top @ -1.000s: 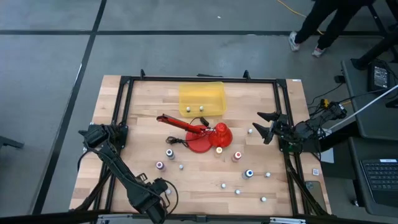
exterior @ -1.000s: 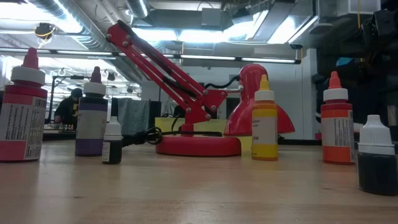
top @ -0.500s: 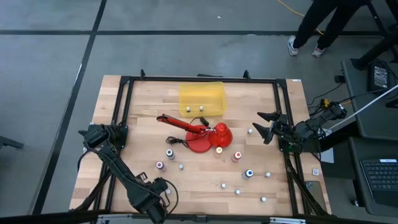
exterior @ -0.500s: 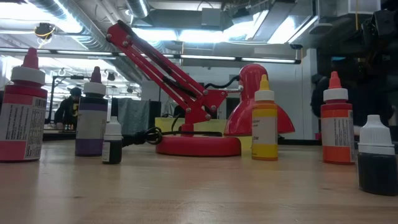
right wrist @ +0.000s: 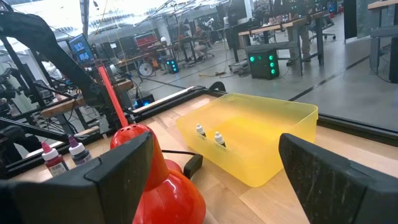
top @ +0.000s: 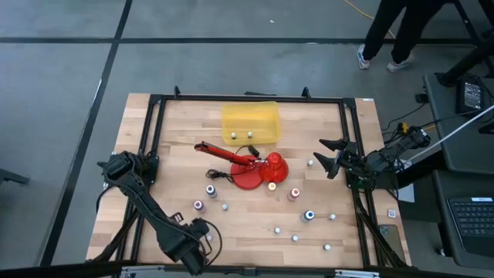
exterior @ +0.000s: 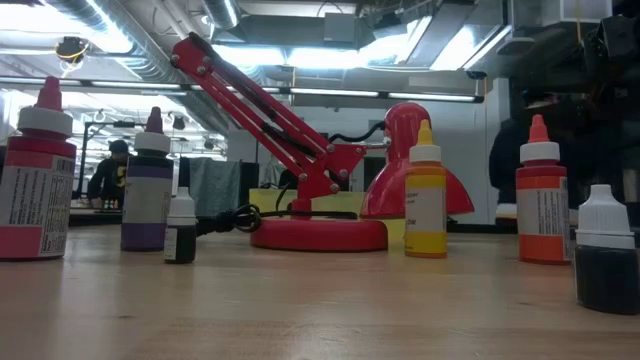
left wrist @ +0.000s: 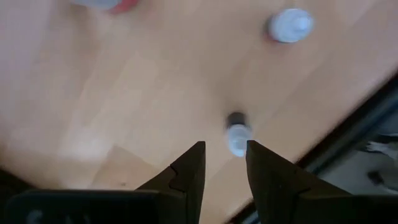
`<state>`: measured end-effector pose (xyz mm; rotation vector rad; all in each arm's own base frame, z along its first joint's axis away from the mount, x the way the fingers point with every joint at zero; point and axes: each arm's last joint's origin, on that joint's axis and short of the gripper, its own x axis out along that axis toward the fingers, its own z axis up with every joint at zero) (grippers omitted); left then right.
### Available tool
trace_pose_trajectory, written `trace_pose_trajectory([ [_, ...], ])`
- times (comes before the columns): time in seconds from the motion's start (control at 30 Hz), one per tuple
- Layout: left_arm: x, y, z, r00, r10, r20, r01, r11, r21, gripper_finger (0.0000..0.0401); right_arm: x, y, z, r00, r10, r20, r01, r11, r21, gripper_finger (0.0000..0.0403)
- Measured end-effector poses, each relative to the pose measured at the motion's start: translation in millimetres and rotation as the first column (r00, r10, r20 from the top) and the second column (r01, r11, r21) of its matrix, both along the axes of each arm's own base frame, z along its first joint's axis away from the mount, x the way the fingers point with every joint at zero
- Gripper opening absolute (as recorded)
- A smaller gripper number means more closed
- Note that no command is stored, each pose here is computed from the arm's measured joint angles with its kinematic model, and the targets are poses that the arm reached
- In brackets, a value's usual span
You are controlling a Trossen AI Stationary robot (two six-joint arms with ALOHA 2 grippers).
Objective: Pick & Place food coloring
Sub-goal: Put the black food coloring bottle into the yellow bin
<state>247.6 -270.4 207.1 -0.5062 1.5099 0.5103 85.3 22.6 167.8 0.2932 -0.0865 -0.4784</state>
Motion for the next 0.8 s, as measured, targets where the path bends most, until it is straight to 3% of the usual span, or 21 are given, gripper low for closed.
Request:
trace_pose_trajectory([
  [0.3, 8.7, -9.2, -14.3, 1.000, -0.006, 0.018, 0.007, 0.999, -0.048, 0.0118, 0.0, 0.0, 0.1, 1.000, 0.000, 0.000, 0.000, 1.000, 0.000, 0.0347],
  [0.6, 8.3, -1.5, -19.9, 0.999, -0.028, -0.041, 0.029, 0.999, 0.021, 0.0119, 0.0, 0.0, 0.1, 1.000, 0.000, 0.000, 0.000, 1.000, 0.000, 0.0347],
  [0.8, 9.1, -3.9, -19.9, 0.998, -0.037, -0.043, 0.036, 0.999, -0.015, 0.0120, 0.0, 0.0, 0.0, 1.000, 0.000, 0.000, 0.000, 1.000, 0.000, 0.0347],
])
